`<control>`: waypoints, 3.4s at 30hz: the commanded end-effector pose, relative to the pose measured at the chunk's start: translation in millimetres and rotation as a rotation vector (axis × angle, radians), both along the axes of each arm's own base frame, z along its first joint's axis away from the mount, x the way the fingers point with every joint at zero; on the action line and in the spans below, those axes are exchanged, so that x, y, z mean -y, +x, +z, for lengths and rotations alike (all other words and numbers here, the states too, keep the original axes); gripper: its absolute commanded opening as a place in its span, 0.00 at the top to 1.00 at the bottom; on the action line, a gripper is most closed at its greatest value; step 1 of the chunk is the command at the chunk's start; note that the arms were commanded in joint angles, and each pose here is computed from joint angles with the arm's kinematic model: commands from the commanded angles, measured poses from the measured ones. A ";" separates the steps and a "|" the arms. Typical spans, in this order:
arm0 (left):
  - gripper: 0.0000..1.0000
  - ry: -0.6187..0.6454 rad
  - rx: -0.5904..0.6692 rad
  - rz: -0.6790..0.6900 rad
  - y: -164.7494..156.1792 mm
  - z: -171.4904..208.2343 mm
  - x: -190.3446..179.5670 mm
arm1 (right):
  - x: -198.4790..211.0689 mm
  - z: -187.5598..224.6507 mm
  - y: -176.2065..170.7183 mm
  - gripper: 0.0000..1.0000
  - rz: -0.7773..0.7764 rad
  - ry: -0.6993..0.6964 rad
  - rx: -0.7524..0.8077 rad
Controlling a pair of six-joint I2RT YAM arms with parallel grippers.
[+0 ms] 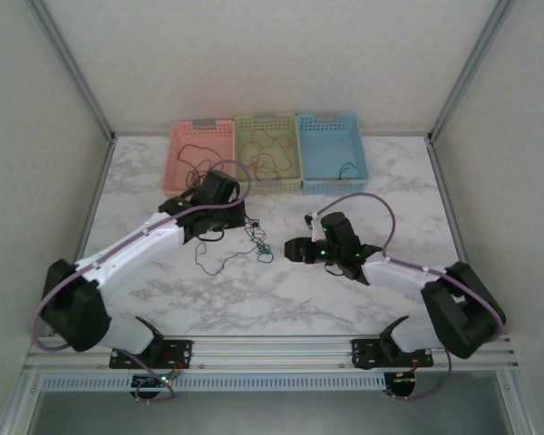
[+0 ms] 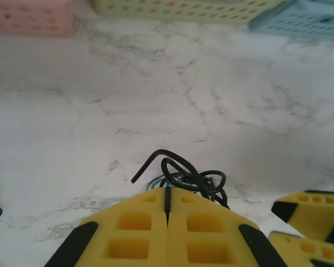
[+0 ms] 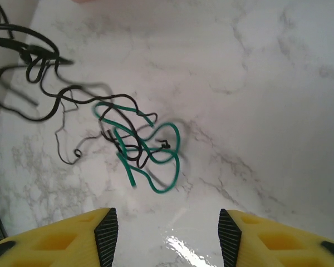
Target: Untangle the cables
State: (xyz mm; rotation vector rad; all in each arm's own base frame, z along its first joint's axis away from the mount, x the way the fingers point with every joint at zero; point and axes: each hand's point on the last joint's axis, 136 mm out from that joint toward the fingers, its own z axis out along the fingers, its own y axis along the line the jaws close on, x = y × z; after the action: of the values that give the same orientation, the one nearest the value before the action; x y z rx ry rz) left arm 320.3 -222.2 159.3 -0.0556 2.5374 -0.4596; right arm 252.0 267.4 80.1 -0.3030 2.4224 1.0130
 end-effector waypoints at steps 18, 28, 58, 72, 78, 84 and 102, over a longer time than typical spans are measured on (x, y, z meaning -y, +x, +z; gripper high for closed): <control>1.00 0.056 -0.113 0.227 12.4 -93.8 -61.9 | -51.9 -31.4 13.1 0.50 -0.007 -0.010 -0.132; 1.00 0.061 -0.106 0.222 9.5 -90.6 -65.6 | -71.5 -33.8 16.4 0.57 0.008 -0.017 -0.160; 1.00 0.073 -0.112 0.227 5.8 -97.5 -71.2 | -73.2 -7.9 11.0 0.66 -0.050 -0.141 -0.218; 1.00 0.077 -0.114 0.226 6.2 -100.1 -72.0 | -78.9 -29.9 10.3 0.74 -0.036 -0.210 -0.258; 1.00 0.077 -0.121 0.225 5.3 -104.0 -71.9 | -80.5 -37.1 9.9 0.81 -0.033 -0.222 -0.275; 1.00 0.082 -0.121 0.226 4.2 -104.8 -73.3 | -78.4 -36.6 8.2 0.93 -0.034 -0.228 -0.273; 1.00 0.207 0.174 0.415 -37.9 51.5 -163.9 | 133.1 -29.7 40.0 1.00 -0.427 -0.661 -0.152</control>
State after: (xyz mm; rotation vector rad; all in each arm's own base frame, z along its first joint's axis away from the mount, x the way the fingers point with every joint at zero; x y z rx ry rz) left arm 303.0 -104.6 186.0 -0.3660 2.3565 -0.2371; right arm 303.8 210.8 67.8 -0.0477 2.6721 0.3135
